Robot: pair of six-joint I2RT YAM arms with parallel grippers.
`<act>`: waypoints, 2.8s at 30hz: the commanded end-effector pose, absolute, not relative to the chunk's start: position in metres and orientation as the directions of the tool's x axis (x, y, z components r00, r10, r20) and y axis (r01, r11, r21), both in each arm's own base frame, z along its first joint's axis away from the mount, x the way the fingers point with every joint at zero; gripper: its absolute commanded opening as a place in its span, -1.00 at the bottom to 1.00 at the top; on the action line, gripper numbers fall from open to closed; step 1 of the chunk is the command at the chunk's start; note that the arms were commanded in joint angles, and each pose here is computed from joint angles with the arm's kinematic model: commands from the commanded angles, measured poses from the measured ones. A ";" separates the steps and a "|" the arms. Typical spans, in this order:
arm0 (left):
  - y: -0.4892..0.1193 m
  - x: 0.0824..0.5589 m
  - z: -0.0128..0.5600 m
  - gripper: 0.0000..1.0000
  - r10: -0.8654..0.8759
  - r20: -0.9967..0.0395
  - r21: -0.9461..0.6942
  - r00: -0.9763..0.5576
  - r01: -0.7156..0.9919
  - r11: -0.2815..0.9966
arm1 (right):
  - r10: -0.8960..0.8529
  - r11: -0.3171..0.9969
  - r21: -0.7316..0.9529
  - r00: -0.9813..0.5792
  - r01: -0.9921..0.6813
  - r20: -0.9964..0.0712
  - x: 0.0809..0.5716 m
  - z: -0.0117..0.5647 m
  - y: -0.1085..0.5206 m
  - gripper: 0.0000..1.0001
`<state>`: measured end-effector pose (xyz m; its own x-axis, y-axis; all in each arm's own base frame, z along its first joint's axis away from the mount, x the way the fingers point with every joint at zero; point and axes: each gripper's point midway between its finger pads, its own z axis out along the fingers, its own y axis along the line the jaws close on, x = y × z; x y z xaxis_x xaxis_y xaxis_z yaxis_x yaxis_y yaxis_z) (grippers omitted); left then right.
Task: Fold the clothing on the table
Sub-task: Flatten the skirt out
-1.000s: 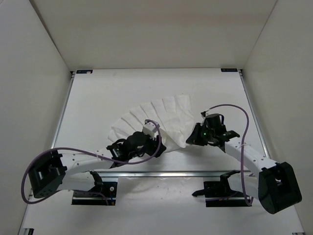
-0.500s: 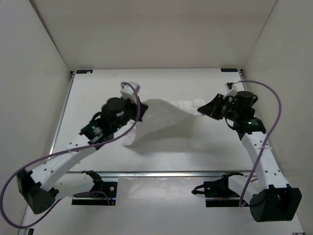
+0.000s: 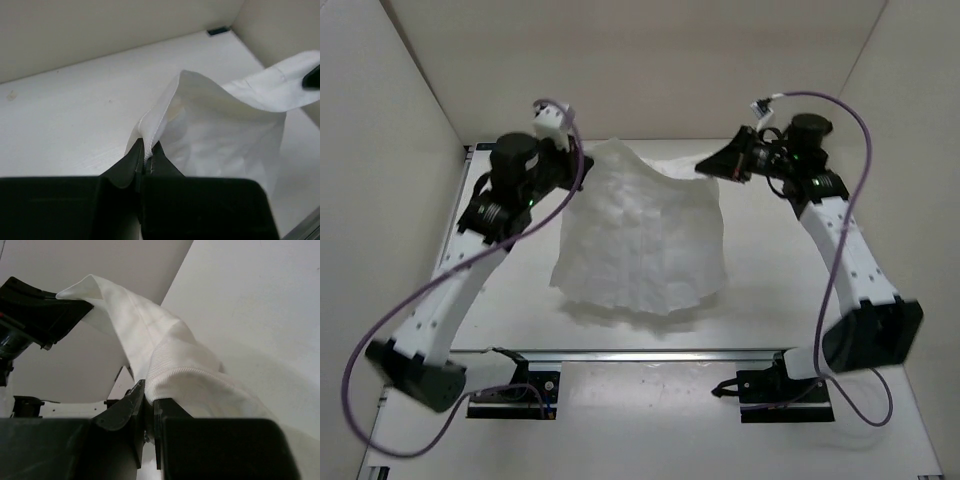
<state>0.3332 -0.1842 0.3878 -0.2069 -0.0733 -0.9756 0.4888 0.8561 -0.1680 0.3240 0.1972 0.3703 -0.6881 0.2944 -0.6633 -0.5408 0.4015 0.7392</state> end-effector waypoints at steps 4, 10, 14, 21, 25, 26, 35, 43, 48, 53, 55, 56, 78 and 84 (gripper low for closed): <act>-0.173 0.408 0.456 -1.00 0.016 -0.988 -0.062 -0.154 0.486 0.872 | 0.243 0.434 0.613 -0.569 -0.660 -0.785 0.373 0.443 0.215 -1.00; -0.163 0.392 0.464 -1.00 0.037 -0.994 -0.016 -0.106 0.458 0.889 | 0.262 0.499 0.647 -0.611 -0.577 -0.747 0.378 0.403 0.187 -1.00; -0.172 0.374 0.358 -1.00 0.036 -0.966 -0.087 -0.255 0.453 0.887 | 0.269 0.533 0.720 -0.718 -0.443 -0.641 0.366 0.311 0.179 -1.00; -0.174 0.289 0.173 -0.14 -0.048 -0.718 -0.373 -0.694 0.326 0.869 | 0.306 0.600 0.784 -0.860 -0.160 -0.409 0.285 0.160 0.181 -0.56; -0.164 0.231 0.121 0.27 -0.109 -0.601 -0.460 -0.792 0.231 0.857 | 0.309 0.700 0.707 -0.847 -0.106 -0.433 0.243 0.116 0.161 -0.14; -0.160 0.226 0.124 0.30 -0.135 -0.612 -0.468 -0.780 0.219 0.856 | 0.319 0.718 0.690 -0.840 -0.089 -0.440 0.241 0.110 0.155 -0.08; -0.158 0.192 0.079 0.39 -0.213 -0.541 -0.517 -0.814 0.122 0.847 | 0.293 0.813 0.582 -0.860 -0.005 -0.417 0.234 0.069 0.132 -0.04; -0.183 0.190 0.067 0.41 -0.296 -0.498 -0.609 -0.815 0.086 0.789 | 0.319 0.811 0.584 -0.859 0.029 -0.401 0.231 0.048 0.127 -0.02; -0.187 0.195 0.072 0.34 -0.409 -0.478 -0.675 -0.777 0.027 0.737 | 0.307 0.810 0.585 -0.867 0.023 -0.392 0.229 0.042 0.132 -0.03; -0.189 0.191 0.067 0.32 -0.516 -0.402 -0.758 -0.757 -0.041 0.651 | 0.307 0.814 0.580 -0.863 0.020 -0.401 0.233 0.043 0.133 -0.03; -0.191 0.186 0.062 0.30 -0.535 -0.358 -0.775 -0.765 -0.076 0.627 | 0.303 0.812 0.583 -0.870 0.022 -0.389 0.230 0.042 0.135 -0.03; -0.193 0.182 0.059 0.29 -0.529 -0.346 -0.777 -0.775 -0.080 0.625 | 0.306 0.812 0.583 -0.866 0.020 -0.396 0.232 0.042 0.134 -0.03; -0.169 0.167 0.024 0.21 -0.813 0.048 -0.881 -0.581 -0.408 0.240 | 0.297 0.797 0.604 -0.867 -0.005 -0.399 0.237 0.045 0.140 -0.04; -0.173 0.152 0.006 0.23 -0.792 0.104 -0.827 -0.601 -0.494 0.267 | 0.299 0.787 0.617 -0.869 -0.009 -0.394 0.239 0.046 0.142 -0.04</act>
<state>0.1843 -0.1882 0.1103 -0.6187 -0.7853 0.0222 -0.2584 0.1767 -0.9497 0.2256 0.1373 0.0354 -0.8863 0.3007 -0.3521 0.0331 0.7997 0.5995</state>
